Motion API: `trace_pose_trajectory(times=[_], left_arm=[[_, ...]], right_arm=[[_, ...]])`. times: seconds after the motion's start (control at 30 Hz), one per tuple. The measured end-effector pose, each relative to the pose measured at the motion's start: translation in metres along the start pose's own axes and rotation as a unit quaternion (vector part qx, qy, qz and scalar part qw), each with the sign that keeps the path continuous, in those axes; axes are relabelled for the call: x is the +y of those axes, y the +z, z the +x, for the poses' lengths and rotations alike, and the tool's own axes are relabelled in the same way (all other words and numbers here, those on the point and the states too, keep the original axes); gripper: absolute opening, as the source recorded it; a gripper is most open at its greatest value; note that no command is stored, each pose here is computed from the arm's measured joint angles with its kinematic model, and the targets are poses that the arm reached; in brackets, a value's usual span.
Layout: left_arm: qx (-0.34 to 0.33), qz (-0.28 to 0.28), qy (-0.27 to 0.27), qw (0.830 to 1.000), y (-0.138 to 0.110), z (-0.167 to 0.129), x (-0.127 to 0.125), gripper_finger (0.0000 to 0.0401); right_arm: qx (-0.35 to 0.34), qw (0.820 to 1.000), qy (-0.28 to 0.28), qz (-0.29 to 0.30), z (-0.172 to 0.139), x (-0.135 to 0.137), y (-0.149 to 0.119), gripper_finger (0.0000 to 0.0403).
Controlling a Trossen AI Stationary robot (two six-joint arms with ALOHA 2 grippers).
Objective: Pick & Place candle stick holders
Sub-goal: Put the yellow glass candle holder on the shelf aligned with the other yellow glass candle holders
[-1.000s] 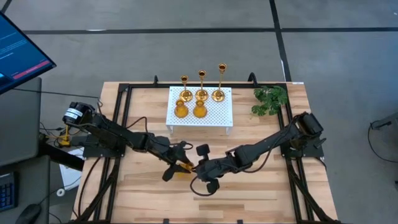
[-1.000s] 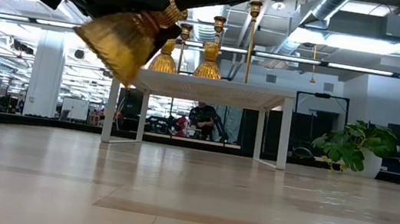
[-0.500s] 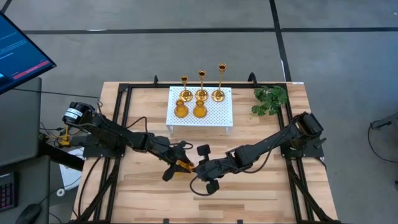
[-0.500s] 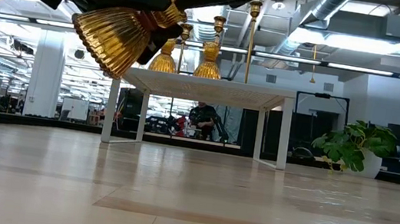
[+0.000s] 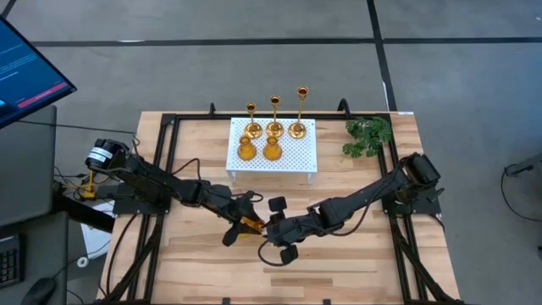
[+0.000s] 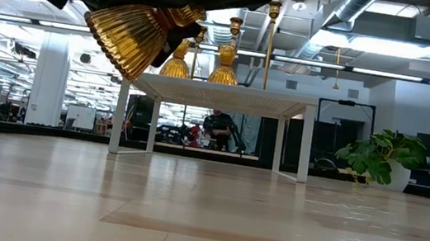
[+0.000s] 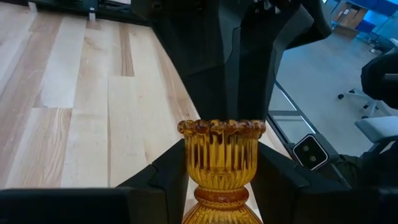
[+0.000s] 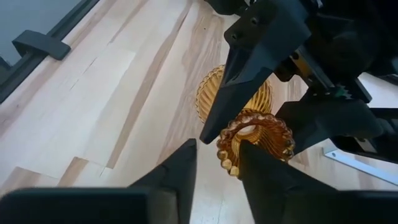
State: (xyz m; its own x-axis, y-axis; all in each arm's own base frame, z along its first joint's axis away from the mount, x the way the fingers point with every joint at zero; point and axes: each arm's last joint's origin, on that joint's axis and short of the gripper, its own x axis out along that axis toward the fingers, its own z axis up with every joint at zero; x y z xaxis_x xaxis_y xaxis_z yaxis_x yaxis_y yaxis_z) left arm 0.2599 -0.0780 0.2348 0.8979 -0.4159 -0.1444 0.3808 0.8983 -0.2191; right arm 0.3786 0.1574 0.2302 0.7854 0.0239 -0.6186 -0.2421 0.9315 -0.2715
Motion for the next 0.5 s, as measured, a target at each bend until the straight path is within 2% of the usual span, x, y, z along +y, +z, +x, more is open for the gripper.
trace_pose_trajectory(times=[0.13,0.23,0.5], left_arm=[[-0.001,0.0,0.0,1.0,0.0004,0.0,-0.0001,0.0145],[-0.004,0.001,-0.001,1.0,0.0009,0.0,-0.0002,0.0145],[-0.002,0.0,-0.001,1.0,0.0007,-0.0001,-0.0002,0.0145]], right_arm=[[0.0,1.0,0.0,0.004,0.0008,-0.0023,-0.0002,0.013],[-0.003,1.0,-0.001,0.006,0.0013,-0.0034,0.0002,0.013],[-0.002,1.0,-0.002,0.022,0.003,-0.0091,-0.0006,0.0082]])
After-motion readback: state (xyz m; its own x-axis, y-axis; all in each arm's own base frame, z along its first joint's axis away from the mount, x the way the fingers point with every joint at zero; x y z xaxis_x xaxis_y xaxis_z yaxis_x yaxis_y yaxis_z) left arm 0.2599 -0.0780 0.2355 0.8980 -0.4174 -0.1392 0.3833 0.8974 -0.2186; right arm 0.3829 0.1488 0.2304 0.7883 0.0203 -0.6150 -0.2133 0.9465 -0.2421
